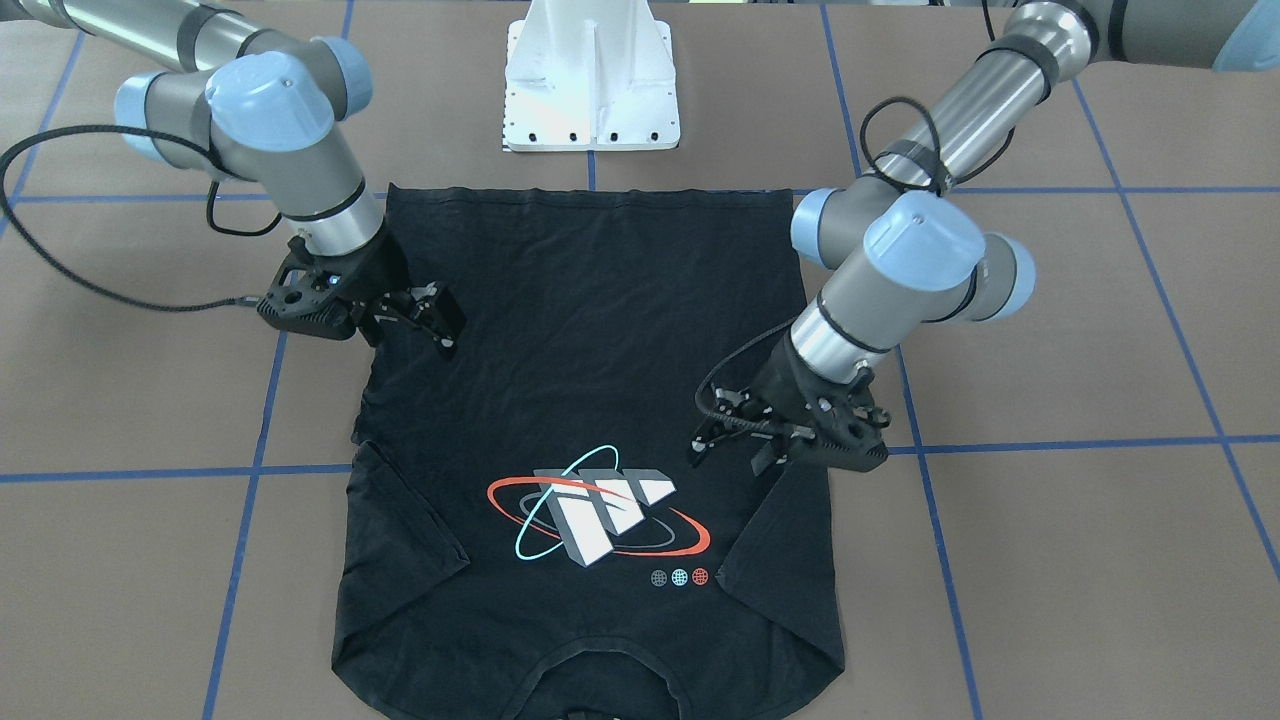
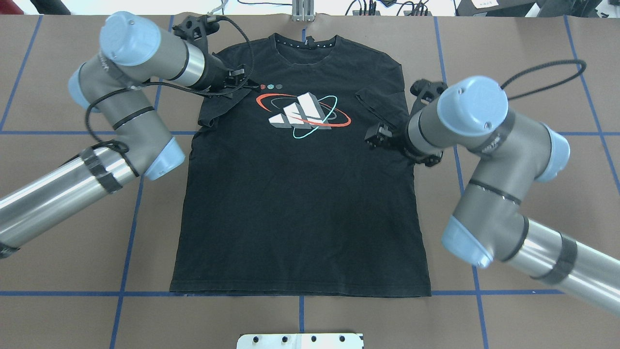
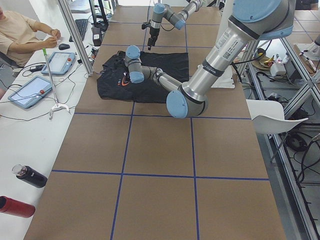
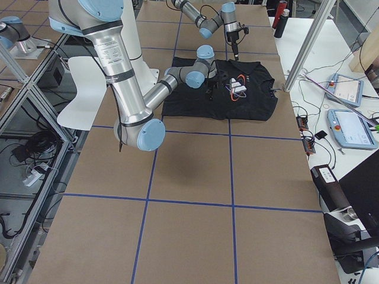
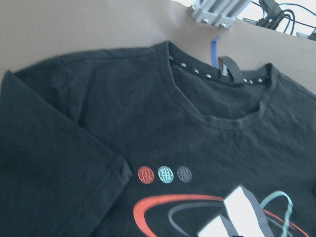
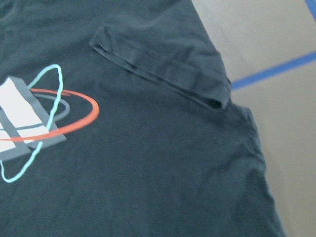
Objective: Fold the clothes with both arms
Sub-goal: 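Move the right gripper to the near hem corner while the left gripper reaches the sleeve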
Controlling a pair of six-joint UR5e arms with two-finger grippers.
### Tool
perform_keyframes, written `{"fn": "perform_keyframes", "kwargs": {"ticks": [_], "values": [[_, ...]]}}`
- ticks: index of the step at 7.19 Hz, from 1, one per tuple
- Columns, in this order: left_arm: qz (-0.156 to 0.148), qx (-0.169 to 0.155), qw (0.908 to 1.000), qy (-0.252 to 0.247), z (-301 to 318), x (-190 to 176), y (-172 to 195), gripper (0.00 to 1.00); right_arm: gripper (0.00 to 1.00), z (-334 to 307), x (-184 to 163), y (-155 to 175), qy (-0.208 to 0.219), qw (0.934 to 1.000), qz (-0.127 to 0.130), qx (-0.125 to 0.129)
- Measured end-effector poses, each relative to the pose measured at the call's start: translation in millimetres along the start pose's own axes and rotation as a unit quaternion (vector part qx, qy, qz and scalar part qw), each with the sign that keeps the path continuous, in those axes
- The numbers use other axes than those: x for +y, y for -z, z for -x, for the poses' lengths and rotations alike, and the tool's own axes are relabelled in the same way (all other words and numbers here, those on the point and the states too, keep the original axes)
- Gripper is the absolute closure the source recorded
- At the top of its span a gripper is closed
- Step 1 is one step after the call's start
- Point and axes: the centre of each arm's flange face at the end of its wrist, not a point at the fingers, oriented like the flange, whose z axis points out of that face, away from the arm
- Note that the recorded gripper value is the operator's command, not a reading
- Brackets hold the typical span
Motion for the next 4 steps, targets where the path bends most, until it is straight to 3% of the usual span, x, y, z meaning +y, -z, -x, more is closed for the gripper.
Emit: {"fn": "perform_keyframes", "kwargs": {"ticks": [3, 4], "values": [[-0.002, 0.026, 0.9996, 0.007, 17.0, 34.3, 50.5, 0.18, 0.07, -55.6, 98.3, 7.2, -0.081, 0.9965, 0.007, 0.022], [-0.001, 0.033, 0.9993, 0.017, 15.4, 40.7, 62.1, 0.18, 0.02, -67.4, 124.4, 4.1, -0.111, 0.9934, 0.004, 0.028]]}}
